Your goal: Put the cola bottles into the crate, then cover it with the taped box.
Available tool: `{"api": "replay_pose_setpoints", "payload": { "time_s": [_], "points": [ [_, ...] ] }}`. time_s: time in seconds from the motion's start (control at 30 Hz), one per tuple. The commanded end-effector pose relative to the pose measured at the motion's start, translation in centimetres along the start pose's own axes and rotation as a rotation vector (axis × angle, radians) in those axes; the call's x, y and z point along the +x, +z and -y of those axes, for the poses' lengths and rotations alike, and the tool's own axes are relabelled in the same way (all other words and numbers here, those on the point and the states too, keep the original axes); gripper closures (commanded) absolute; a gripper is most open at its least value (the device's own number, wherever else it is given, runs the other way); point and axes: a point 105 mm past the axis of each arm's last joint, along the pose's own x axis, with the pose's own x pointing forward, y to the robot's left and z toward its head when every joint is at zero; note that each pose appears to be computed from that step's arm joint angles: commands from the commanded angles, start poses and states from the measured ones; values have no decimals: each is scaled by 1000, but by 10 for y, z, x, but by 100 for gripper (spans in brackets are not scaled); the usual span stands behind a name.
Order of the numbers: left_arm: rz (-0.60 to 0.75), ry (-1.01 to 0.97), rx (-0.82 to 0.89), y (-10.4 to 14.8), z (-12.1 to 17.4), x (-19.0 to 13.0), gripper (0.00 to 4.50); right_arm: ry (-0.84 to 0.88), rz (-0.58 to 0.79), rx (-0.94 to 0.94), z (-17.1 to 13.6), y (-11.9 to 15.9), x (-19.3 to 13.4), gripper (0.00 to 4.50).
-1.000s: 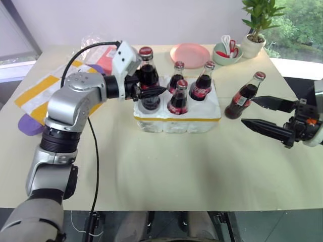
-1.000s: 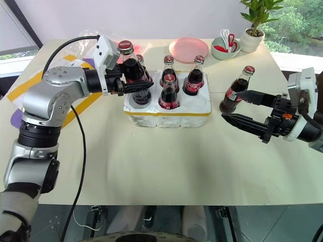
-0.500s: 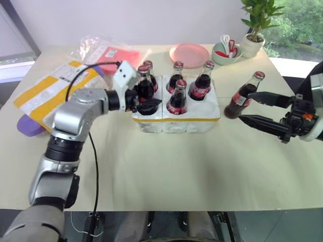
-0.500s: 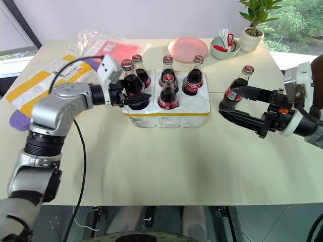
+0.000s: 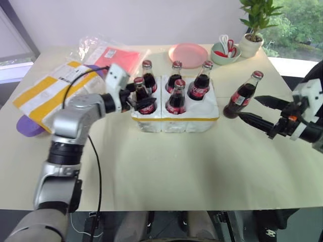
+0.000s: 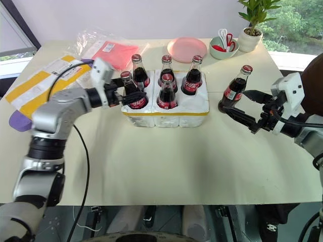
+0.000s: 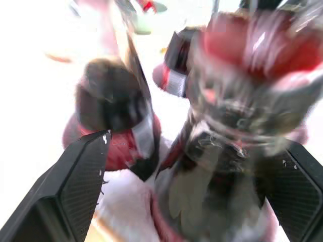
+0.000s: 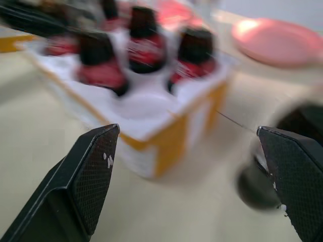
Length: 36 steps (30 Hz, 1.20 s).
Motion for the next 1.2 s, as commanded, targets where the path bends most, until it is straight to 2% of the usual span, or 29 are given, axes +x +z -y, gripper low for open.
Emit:
{"api": "replay_pose_setpoints", "payload": {
  "time_s": [0.03,0.17,0.27,0.6,0.83,1.07,1.1,1.13,1.2],
  "points": [
    [55,-147,39,30,34,-30,2,-81,42,17,13,5,-5,0],
    [54,-349,18,44,74,-60,2,-158,61,65,29,1,0,0],
    [45,-434,8,49,92,-66,2,-214,93,92,40,2,10,0],
    [23,-430,38,43,98,-46,2,-210,97,135,47,-13,50,0],
    [29,-440,45,46,98,-44,2,-227,87,150,56,-25,71,0],
    [3,-442,52,37,99,-39,2,-242,121,190,64,-27,89,0],
    [-1,-443,53,35,99,-38,0,-244,139,205,64,-25,89,52],
    [-4,-443,55,34,99,-38,0,-240,156,214,64,-23,89,74],
    [-9,-444,60,32,99,-37,0,-227,180,215,62,-18,88,165]
  ]
}}
